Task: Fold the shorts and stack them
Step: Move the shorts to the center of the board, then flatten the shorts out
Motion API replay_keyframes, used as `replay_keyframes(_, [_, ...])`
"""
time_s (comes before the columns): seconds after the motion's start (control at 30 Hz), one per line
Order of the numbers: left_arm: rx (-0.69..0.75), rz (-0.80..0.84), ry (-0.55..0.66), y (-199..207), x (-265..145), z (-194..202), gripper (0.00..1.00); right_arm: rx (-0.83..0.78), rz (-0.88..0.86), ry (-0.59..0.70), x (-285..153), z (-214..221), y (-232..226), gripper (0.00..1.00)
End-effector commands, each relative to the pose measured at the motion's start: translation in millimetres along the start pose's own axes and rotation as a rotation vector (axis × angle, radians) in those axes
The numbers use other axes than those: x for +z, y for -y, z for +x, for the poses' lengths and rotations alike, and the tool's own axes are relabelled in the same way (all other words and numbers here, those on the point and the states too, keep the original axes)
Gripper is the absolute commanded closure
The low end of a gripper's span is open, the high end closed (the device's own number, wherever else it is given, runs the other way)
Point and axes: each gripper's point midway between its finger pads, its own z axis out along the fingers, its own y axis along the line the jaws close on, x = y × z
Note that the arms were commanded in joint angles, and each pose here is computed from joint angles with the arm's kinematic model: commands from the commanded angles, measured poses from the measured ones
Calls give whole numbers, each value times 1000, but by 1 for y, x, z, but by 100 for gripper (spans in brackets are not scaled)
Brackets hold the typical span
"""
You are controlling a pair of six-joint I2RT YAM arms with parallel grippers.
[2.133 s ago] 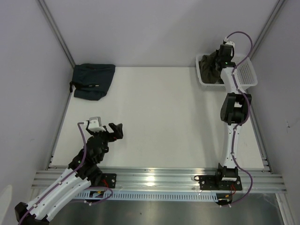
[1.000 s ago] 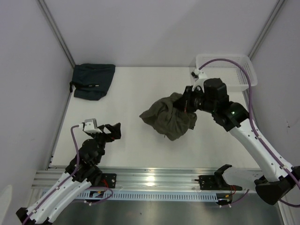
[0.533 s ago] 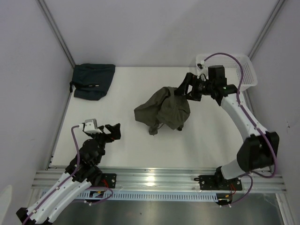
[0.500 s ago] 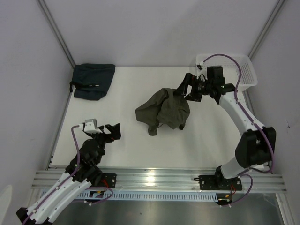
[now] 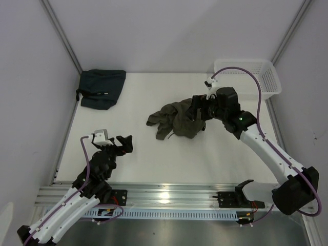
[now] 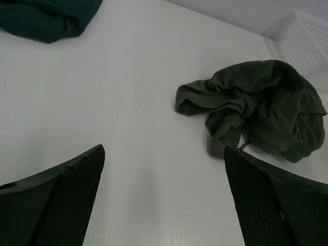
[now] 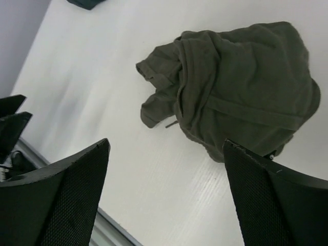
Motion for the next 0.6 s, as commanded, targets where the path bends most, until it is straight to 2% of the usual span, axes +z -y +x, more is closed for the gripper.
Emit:
replay_keyframes(0.0, [-3,16,4,5,2,-3,1,-117,96,32,9,8,13,10])
replay_keyframes(0.07, [0,16,1,5,2,-2,1,-146,104,-25,16,29,10,11])
replay_keyframes(0.27, [0,24,2,7,2,-2,1,-343,198,-73,37,73,-4,9])
replay_keyframes(0.47, [1,23,1,6,1,-2,1,-463,297,-138,72,89,-1,9])
replay_keyframes(0.57, [-1,19,4,5,1,-2,1,-501,391,-161,92,96,15,9])
